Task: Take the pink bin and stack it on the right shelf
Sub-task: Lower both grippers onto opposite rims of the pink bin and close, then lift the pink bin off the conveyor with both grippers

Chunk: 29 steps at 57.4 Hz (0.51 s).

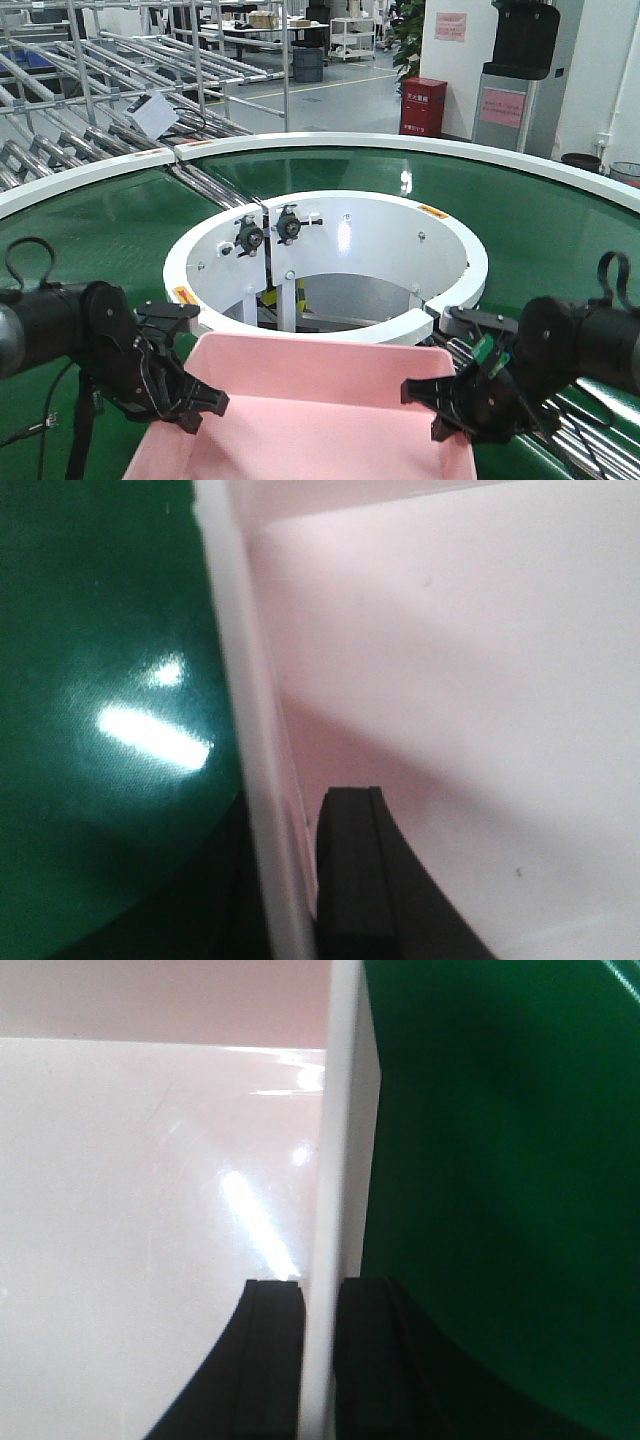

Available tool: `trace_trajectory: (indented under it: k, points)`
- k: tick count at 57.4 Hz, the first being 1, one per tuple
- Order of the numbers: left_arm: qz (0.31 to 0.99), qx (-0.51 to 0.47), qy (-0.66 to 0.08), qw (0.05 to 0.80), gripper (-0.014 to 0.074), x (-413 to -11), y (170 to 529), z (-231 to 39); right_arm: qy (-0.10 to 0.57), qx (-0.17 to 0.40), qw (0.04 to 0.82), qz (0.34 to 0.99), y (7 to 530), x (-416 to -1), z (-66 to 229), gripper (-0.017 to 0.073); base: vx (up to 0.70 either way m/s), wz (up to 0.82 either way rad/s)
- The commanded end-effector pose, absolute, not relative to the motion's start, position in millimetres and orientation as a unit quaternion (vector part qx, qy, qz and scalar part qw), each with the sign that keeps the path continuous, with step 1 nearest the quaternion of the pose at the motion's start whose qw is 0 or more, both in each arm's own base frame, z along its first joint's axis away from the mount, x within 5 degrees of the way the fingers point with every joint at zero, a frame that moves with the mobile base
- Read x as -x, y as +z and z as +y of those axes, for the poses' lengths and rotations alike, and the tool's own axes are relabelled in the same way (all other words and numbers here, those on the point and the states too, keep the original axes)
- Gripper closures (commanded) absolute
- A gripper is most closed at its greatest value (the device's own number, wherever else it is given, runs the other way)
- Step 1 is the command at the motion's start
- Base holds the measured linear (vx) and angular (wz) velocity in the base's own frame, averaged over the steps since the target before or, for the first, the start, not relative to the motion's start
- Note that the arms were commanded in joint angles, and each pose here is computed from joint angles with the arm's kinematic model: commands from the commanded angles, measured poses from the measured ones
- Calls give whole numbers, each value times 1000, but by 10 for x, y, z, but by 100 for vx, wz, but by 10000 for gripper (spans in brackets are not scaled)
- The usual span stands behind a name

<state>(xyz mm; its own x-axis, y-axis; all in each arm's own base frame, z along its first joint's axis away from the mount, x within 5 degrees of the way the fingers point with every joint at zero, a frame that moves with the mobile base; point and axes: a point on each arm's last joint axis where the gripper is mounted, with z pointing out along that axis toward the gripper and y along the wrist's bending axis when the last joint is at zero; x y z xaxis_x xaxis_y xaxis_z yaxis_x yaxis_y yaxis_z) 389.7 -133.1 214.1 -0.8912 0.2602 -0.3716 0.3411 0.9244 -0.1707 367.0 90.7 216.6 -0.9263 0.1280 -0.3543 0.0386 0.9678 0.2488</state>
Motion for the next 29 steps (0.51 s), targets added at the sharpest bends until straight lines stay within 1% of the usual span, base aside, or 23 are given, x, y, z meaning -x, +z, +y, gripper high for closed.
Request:
trace_trajectory:
  k: [1,7,8,17,25,29]
  points:
    - [942,-149,-144,265,599,-3797,2785,-1333,153,-35,287,945,2850,-3702,922,570,0,0]
    - [928,-130,-157,311,598,-3650,3159,-1287,168,-33,324,931,3166,-3665,923,569,0,0]
    - [924,-123,-161,325,598,-3598,3272,-1270,172,-32,333,926,3246,-3636,920,569,0,0]
    - [892,-117,-175,401,598,-3297,3815,-1174,188,-27,374,908,3612,-3410,882,568,0,0]
    - [871,-105,-187,442,598,-3005,4116,-1084,201,-21,428,881,4021,-3107,817,568,0,0]
    - [861,-82,-199,462,598,-2877,4176,-1036,200,-15,443,874,4155,-2970,784,568,0,0]
